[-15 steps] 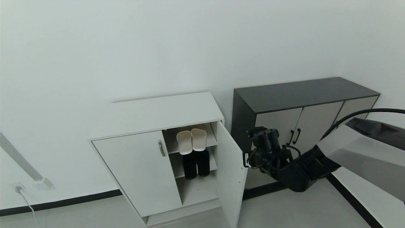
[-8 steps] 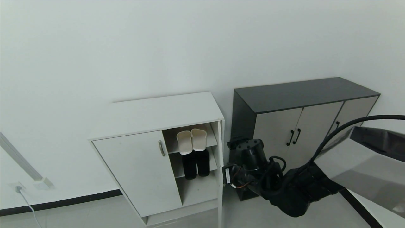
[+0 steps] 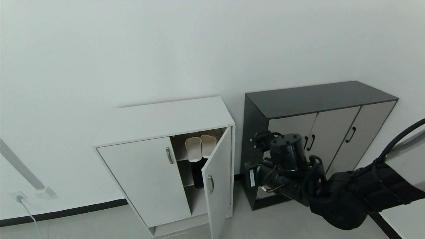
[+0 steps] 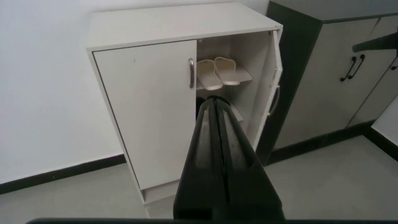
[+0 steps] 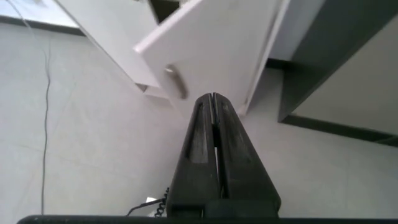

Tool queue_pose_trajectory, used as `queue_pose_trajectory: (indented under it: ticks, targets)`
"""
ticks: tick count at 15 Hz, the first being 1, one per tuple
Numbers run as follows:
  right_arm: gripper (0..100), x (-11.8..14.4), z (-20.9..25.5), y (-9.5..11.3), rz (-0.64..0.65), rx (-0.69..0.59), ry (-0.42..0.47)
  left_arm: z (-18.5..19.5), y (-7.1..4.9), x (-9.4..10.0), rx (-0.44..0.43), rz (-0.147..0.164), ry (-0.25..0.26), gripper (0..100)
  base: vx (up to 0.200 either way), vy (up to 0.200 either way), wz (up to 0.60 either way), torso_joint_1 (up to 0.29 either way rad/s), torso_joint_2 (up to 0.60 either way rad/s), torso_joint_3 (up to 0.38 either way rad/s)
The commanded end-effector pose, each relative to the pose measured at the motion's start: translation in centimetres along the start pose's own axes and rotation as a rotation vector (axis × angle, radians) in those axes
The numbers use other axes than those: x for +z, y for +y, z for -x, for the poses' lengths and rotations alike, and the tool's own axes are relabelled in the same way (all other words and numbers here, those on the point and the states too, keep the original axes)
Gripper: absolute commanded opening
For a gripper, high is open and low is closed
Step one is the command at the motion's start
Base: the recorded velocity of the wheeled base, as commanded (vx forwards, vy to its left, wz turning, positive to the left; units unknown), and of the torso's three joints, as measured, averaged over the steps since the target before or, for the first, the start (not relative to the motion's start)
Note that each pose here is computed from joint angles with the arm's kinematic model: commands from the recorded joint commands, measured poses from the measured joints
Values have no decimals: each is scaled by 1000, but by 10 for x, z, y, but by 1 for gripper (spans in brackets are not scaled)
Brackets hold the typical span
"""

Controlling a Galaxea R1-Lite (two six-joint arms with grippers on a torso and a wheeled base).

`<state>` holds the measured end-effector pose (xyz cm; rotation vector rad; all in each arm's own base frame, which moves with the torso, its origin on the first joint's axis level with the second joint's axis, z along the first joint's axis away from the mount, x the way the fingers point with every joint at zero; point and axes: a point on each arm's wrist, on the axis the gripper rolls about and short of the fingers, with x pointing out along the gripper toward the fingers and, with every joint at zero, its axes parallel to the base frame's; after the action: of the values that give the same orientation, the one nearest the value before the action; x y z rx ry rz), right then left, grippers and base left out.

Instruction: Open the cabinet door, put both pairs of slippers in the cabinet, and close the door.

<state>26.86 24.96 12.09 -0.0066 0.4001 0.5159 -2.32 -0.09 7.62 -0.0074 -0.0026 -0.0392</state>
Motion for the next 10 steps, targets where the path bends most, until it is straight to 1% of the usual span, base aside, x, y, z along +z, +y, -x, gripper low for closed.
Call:
queue_pose_trajectory:
  ticks: [1, 2, 8, 10]
  targets:
    - [0, 5, 8, -1, -2, 1, -16, 0, 0, 0, 1, 0, 1, 0, 0, 0, 0, 0, 0, 0]
    - [0, 3, 11, -2, 8, 5, -9, 0, 0, 0, 1, 0, 1, 0, 0, 0, 0, 0, 0, 0]
    - [0, -3, 13, -3, 22, 19, 15, 0, 0, 0, 1, -1, 1, 0, 0, 0, 600, 5, 5, 2]
    - [0, -5, 13, -4, 33, 20, 20, 0, 0, 0, 1, -1, 1, 0, 0, 0, 0, 0, 0, 0]
